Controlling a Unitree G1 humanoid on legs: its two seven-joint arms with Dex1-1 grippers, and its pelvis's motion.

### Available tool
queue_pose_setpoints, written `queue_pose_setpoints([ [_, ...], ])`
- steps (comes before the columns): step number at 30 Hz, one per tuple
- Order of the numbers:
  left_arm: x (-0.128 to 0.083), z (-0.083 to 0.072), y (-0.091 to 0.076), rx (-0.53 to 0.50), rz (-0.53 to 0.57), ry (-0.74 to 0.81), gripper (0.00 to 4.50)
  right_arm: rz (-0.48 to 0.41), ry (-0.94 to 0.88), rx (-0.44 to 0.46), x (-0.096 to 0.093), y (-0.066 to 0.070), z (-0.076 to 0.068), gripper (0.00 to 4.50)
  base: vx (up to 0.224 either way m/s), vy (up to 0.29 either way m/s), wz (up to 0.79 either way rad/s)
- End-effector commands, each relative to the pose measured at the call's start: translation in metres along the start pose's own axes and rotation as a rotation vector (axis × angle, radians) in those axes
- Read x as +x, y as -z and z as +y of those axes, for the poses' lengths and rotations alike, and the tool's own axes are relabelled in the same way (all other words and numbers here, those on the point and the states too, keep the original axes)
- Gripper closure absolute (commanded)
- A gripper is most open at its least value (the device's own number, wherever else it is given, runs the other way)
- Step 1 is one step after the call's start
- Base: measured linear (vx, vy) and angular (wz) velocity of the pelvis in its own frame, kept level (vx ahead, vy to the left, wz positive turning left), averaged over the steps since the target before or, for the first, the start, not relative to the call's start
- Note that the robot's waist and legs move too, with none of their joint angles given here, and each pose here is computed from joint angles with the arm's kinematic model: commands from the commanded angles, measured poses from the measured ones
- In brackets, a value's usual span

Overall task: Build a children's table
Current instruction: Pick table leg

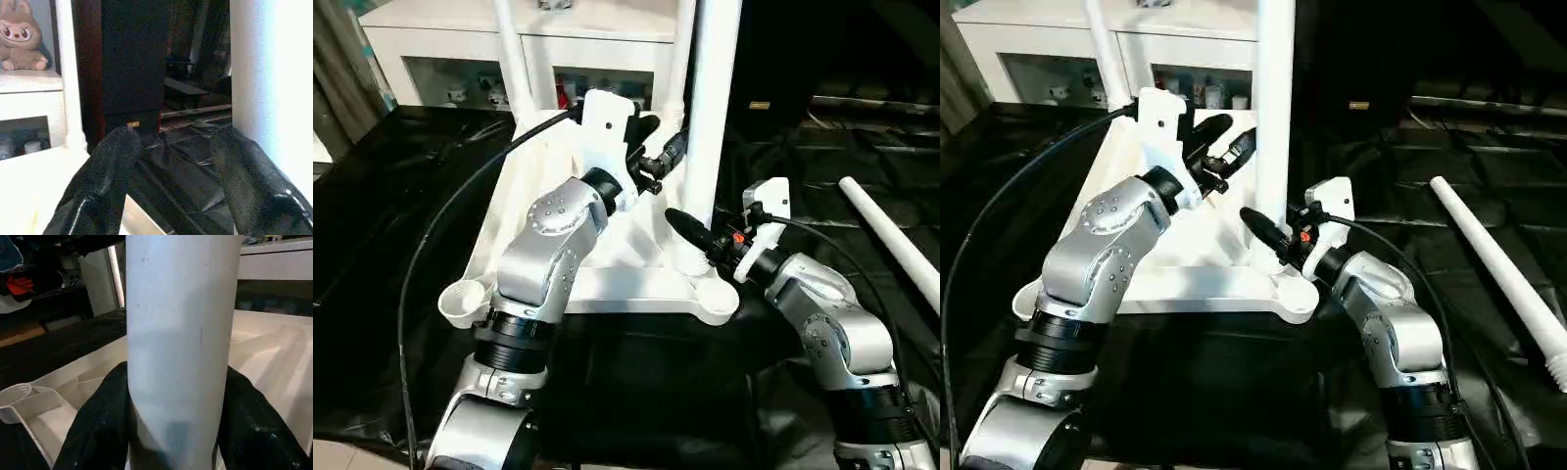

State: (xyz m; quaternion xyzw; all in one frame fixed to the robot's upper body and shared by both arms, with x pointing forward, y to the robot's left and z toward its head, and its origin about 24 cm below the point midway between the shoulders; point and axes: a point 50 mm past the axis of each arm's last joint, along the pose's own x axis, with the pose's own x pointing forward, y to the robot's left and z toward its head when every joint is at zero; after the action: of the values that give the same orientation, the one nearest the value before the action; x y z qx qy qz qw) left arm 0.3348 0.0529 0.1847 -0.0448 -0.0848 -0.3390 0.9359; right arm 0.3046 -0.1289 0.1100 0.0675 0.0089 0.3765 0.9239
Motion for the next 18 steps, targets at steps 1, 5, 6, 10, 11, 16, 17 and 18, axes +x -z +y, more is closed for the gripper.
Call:
queue_pose_setpoints([
  [1,0.006,-0.012,-0.011,0.018,-0.040,0.070,1.66,0.009,-0.040,-0.030,0.007,-0.002,0.003,2.62,0.000,0.000,0.00],
  [5,0.009,-0.015,-0.011,0.010,-0.039,0.081,1.66,0.014,-0.054,-0.034,0.009,-0.001,0.005,2.62,0.000,0.000,0.00],
  [6,0.009,-0.016,-0.011,0.006,-0.041,0.085,1.66,0.015,-0.057,-0.036,0.009,-0.002,0.005,2.62,0.000,0.000,0.00],
  [10,0.008,-0.021,-0.011,-0.002,-0.045,0.113,1.66,0.016,-0.064,-0.038,0.009,-0.002,0.006,2.62,0.000,0.000,0.00],
  [11,0.008,-0.023,-0.010,-0.002,-0.045,0.121,1.66,0.016,-0.064,-0.039,0.010,-0.001,0.005,2.62,0.000,0.000,0.00],
  [16,0.007,-0.028,-0.010,-0.009,-0.060,0.153,1.66,0.011,-0.068,-0.039,0.010,-0.001,0.005,2.62,0.000,0.000,0.00],
  [17,0.007,-0.029,-0.011,-0.015,-0.063,0.163,1.66,0.011,-0.067,-0.039,0.010,-0.001,0.005,2.62,0.000,0.000,0.00],
  [18,0.007,-0.029,-0.011,-0.016,-0.063,0.164,1.66,0.011,-0.067,-0.039,0.010,-0.001,0.005,2.62,0.000,0.000,0.00],
])
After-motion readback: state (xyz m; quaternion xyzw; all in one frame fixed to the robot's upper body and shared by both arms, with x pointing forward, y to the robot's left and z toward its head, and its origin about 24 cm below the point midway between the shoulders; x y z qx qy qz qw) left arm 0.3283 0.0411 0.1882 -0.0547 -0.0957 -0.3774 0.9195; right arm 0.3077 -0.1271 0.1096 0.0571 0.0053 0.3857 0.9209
